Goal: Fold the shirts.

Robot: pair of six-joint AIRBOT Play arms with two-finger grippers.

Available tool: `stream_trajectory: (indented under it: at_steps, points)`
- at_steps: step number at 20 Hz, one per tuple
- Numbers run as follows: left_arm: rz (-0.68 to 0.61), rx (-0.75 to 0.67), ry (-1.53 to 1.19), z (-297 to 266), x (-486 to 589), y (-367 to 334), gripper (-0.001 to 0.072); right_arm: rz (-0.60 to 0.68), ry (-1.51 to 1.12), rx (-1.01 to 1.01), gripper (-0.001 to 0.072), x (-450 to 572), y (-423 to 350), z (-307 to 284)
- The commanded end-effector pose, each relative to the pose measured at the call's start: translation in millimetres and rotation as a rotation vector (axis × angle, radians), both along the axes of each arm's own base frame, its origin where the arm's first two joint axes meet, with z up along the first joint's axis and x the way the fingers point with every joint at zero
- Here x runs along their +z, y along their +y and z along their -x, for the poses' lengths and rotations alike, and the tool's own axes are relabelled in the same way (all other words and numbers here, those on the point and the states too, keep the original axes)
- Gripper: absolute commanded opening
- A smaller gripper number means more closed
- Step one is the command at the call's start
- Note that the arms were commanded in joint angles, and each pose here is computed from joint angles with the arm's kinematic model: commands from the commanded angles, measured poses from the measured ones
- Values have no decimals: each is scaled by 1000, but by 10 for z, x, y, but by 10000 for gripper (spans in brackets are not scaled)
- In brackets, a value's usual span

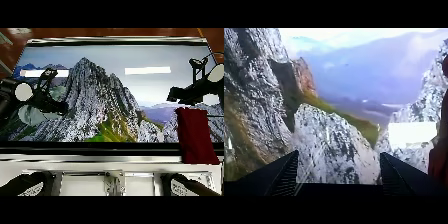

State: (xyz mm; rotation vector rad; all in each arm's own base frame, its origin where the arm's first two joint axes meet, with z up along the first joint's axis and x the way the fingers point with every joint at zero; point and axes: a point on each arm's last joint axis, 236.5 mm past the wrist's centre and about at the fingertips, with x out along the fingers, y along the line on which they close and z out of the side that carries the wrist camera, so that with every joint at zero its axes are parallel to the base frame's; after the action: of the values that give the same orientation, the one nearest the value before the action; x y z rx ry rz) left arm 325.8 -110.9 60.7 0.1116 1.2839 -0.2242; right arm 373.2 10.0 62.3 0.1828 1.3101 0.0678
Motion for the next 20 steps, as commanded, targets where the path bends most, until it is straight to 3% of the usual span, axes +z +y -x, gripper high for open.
stream_trajectory:
  at_steps: [1,11,20]
  points:
    - [0,1,0,-1,0,3,525,0,0,0,640,1,1,-3]
    - [21,3,-54,-201,-38,-69,525,6,-87,-16,640,61,-23,-202]
    - [35,0,-37,-196,-88,-119,526,9,13,40,640,-10,5,42]
